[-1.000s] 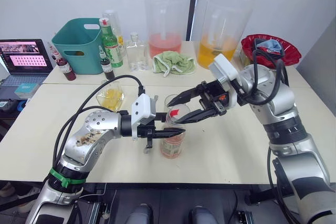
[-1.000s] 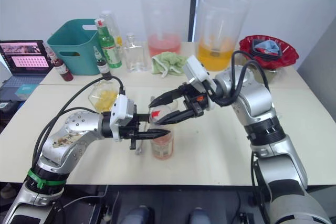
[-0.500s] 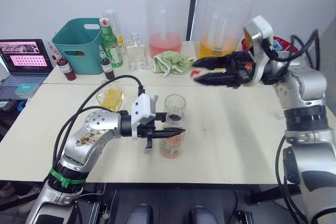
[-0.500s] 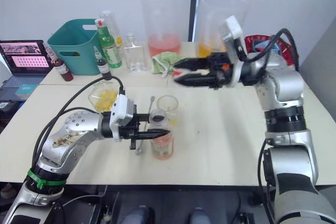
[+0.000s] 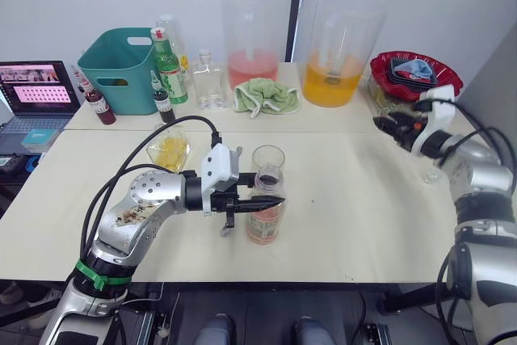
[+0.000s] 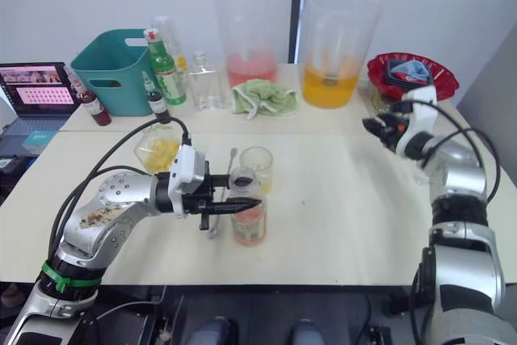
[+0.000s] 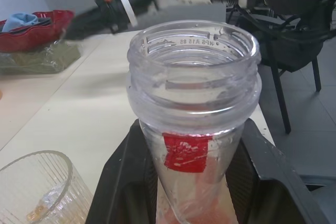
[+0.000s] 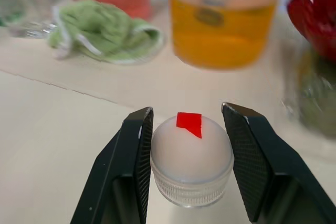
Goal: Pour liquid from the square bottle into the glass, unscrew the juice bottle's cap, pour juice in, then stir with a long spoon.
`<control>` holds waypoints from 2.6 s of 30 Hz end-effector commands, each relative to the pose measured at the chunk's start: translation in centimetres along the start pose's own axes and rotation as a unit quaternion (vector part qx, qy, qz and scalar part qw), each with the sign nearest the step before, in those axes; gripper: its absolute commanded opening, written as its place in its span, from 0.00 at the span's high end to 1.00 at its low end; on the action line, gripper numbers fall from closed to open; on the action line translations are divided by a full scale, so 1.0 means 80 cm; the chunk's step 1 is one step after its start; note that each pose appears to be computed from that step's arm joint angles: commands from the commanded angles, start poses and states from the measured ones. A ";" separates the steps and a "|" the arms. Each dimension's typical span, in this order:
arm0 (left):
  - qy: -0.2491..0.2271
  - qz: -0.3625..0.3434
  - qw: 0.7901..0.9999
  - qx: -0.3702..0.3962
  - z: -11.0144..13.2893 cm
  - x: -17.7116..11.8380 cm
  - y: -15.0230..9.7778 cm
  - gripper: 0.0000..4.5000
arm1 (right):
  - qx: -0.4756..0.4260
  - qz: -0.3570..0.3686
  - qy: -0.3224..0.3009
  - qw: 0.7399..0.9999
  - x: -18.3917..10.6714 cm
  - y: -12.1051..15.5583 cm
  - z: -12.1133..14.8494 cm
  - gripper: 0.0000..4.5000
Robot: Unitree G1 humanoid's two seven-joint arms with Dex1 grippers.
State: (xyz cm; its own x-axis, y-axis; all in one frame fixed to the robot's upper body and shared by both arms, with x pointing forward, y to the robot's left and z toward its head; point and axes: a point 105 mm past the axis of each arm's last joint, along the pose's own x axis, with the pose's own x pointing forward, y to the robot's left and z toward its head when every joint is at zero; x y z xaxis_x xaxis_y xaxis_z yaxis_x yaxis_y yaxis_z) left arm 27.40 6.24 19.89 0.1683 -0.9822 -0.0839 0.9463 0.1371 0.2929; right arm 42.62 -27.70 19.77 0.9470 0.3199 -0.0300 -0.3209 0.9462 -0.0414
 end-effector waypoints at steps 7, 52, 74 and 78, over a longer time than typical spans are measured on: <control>0.019 0.025 0.999 -0.012 -0.005 -0.004 -0.004 0.71 | -0.007 -0.126 0.011 0.992 -0.007 -0.023 -0.063 0.63; 0.039 0.166 0.985 0.015 0.125 -0.106 0.052 0.71 | -0.010 0.500 0.060 0.864 -0.165 0.211 0.053 0.01; 0.131 0.227 0.894 0.364 0.063 -0.027 0.170 0.71 | -0.037 0.381 0.051 0.922 -0.149 0.203 0.028 0.01; 0.151 0.237 0.866 0.413 0.044 -0.018 0.179 0.71 | -0.034 0.373 0.044 0.926 -0.152 0.204 0.028 0.01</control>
State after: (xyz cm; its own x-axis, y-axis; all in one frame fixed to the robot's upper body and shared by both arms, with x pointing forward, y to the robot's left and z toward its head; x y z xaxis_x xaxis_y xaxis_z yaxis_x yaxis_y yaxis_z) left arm 39.96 9.65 25.25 0.6716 -0.7386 -0.0578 0.3658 0.2627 0.8928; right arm 26.31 -16.19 20.37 0.4501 0.8703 -0.2002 -0.8863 0.4628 0.0191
